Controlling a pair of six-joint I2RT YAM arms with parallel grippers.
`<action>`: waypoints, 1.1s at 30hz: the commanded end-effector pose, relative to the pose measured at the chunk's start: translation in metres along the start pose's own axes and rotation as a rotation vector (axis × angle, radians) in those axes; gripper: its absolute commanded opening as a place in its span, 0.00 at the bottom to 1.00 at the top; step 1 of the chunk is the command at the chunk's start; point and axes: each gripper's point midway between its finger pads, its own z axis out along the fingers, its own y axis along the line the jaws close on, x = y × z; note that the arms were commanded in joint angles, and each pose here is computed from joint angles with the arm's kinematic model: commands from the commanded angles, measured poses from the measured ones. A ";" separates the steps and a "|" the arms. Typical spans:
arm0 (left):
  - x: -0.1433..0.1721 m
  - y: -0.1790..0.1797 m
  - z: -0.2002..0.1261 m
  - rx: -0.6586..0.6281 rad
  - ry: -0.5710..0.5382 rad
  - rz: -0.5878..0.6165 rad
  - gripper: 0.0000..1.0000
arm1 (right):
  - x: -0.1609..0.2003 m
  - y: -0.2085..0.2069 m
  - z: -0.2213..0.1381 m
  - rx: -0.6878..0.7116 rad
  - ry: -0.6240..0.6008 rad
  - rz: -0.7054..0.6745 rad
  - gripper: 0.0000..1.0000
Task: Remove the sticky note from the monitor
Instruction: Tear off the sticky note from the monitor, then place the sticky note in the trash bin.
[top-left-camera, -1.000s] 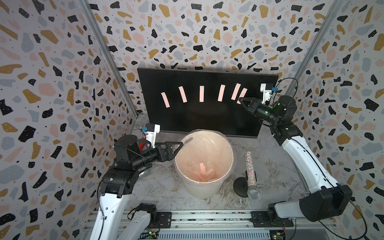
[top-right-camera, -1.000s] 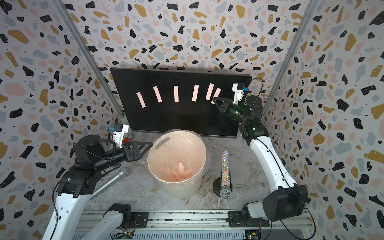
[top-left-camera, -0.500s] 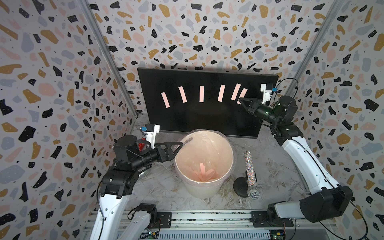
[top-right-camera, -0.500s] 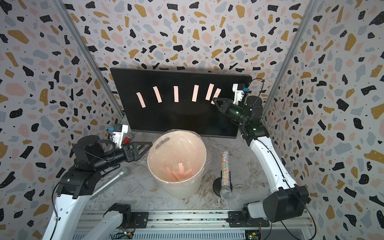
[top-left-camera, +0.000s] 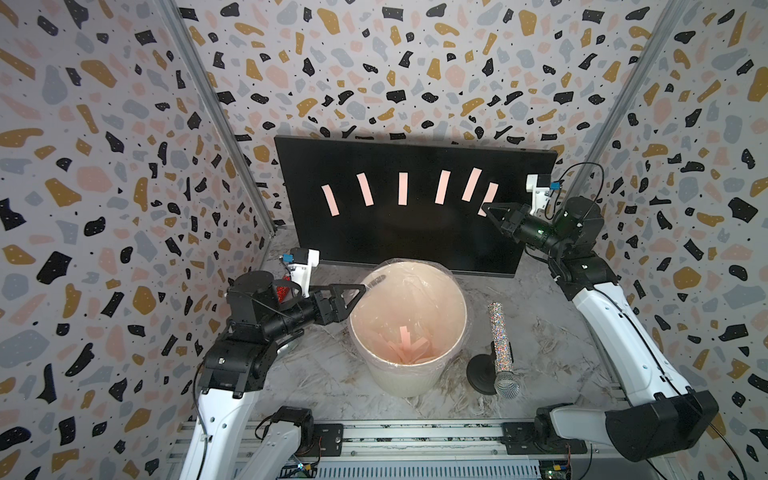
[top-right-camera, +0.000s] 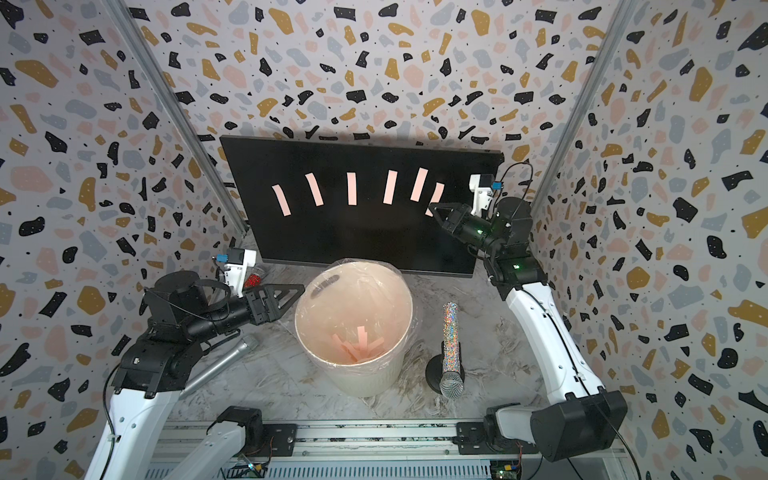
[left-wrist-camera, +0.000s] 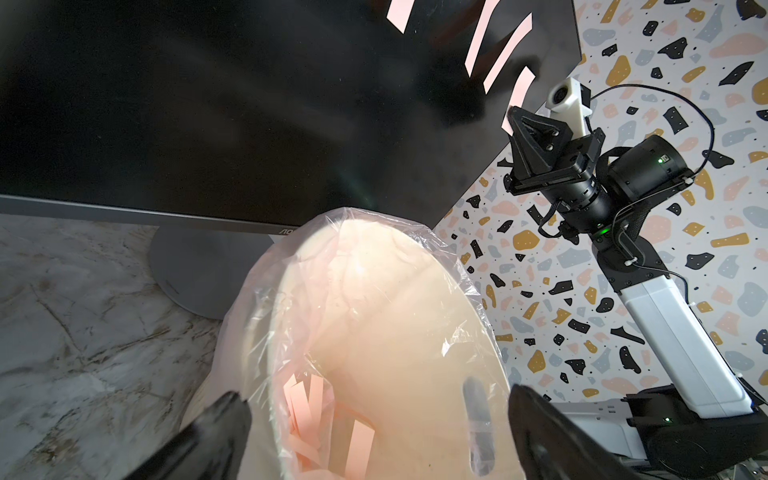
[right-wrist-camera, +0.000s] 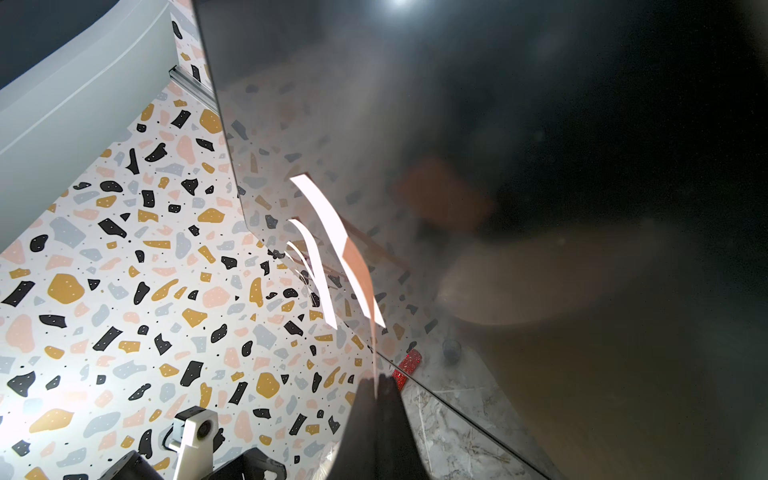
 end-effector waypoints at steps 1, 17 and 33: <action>-0.003 -0.008 -0.003 0.024 -0.014 0.028 0.99 | 0.004 0.022 -0.015 -0.043 0.009 -0.027 0.00; 0.008 0.004 0.002 -0.005 0.025 -0.013 0.99 | 0.090 0.042 -0.040 -0.048 0.200 -0.038 0.00; 0.014 0.003 0.000 -0.005 0.044 -0.018 0.99 | 0.201 0.061 -0.030 -0.022 0.490 -0.081 0.00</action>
